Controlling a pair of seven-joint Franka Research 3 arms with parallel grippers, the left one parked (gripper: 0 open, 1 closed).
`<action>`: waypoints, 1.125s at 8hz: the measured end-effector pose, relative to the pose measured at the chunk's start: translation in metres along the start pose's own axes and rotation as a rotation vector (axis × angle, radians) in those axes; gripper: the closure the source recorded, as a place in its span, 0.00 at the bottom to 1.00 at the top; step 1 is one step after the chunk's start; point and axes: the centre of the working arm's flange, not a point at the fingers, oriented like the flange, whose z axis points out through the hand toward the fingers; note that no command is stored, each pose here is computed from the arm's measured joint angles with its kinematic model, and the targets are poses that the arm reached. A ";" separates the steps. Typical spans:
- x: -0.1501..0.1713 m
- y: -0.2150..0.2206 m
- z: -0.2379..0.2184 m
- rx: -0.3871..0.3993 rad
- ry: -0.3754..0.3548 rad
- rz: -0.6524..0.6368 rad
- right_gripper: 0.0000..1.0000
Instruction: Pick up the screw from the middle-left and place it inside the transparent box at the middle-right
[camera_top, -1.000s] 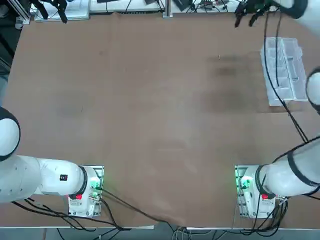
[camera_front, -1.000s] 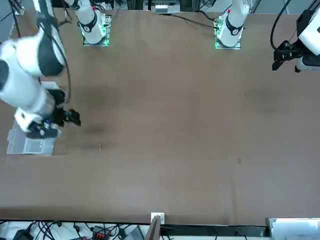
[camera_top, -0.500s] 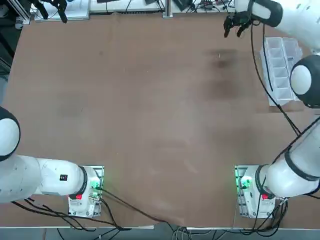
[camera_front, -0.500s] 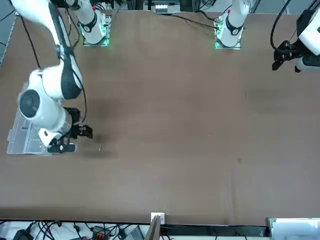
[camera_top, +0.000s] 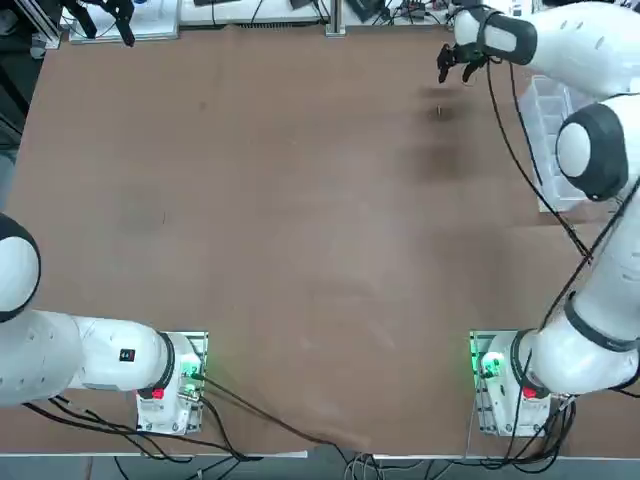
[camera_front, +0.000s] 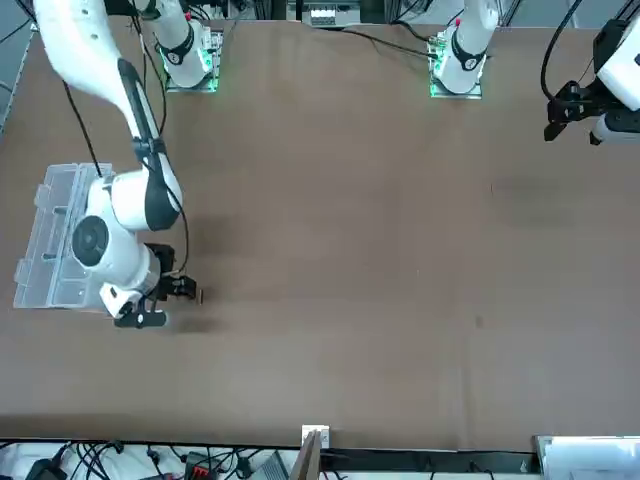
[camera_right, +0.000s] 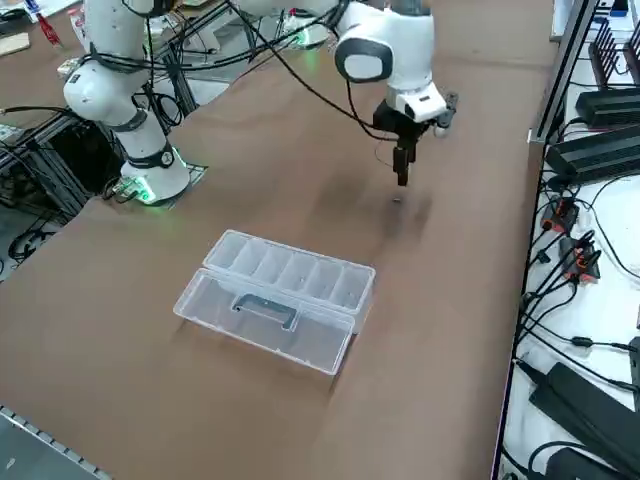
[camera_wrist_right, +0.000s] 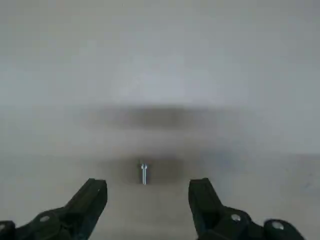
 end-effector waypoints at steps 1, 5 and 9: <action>0.004 -0.004 0.010 -0.001 -0.003 0.002 0.01; 0.001 -0.032 0.043 -0.005 -0.026 0.012 0.05; -0.001 -0.025 0.077 -0.036 -0.032 0.003 0.09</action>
